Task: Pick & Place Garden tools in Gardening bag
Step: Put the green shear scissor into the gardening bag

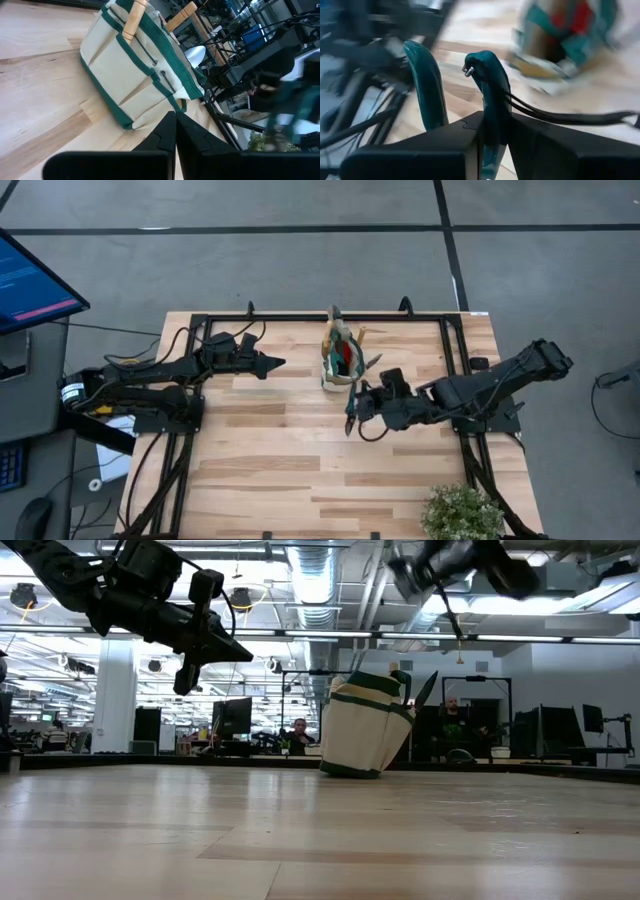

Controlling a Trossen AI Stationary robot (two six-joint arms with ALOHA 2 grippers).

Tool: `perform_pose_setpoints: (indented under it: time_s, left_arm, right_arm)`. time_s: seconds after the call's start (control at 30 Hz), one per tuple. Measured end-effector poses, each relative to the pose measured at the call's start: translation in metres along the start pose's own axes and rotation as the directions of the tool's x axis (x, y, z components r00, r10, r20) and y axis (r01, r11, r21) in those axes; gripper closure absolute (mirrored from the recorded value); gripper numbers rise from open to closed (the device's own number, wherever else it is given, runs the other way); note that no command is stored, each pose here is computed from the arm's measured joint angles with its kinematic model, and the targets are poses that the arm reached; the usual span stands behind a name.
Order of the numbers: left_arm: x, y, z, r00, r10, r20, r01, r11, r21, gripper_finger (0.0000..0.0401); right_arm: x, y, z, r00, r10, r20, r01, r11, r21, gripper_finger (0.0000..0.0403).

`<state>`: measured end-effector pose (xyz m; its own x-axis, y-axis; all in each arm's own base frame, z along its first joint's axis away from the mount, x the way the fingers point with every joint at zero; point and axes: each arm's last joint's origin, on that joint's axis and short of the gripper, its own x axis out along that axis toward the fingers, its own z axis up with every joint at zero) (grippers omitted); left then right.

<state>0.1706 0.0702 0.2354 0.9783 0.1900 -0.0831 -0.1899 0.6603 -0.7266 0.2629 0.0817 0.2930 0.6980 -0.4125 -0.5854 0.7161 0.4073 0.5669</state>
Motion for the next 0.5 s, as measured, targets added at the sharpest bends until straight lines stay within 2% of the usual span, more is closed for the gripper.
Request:
perform_pose_setpoints:
  time_s: [0.1, 0.2, 0.33, 0.5]
  left_arm:
    - [0.0, 0.0, 0.0, 1.0, -0.002, 0.002, 0.002, 1.0, 0.001, 0.0396]
    - [0.0, 0.0, 0.0, 1.0, -0.004, 0.004, 0.004, 1.0, 0.001, 0.0396]
    - [0.0, 0.0, 0.0, 1.0, -0.004, 0.005, 0.004, 1.0, 0.001, 0.0396]
    - [0.0, -0.001, 0.001, 1.0, -0.009, 0.009, 0.009, 1.0, 0.003, 0.0396]
  right_arm:
    - [-0.009, 0.019, 0.014, 0.995, 0.09, 0.033, -0.085, 0.988, -0.128, 0.0352]
    - [-0.018, 0.039, 0.026, 0.974, 0.209, 0.084, -0.181, 0.948, -0.262, 0.0352]
    - [-0.029, 0.061, 0.038, 0.913, 0.379, 0.151, -0.281, 0.852, -0.441, 0.0352]
    - [-0.038, 0.079, 0.049, 0.788, 0.602, 0.129, -0.45, 0.706, -0.546, 0.0352]
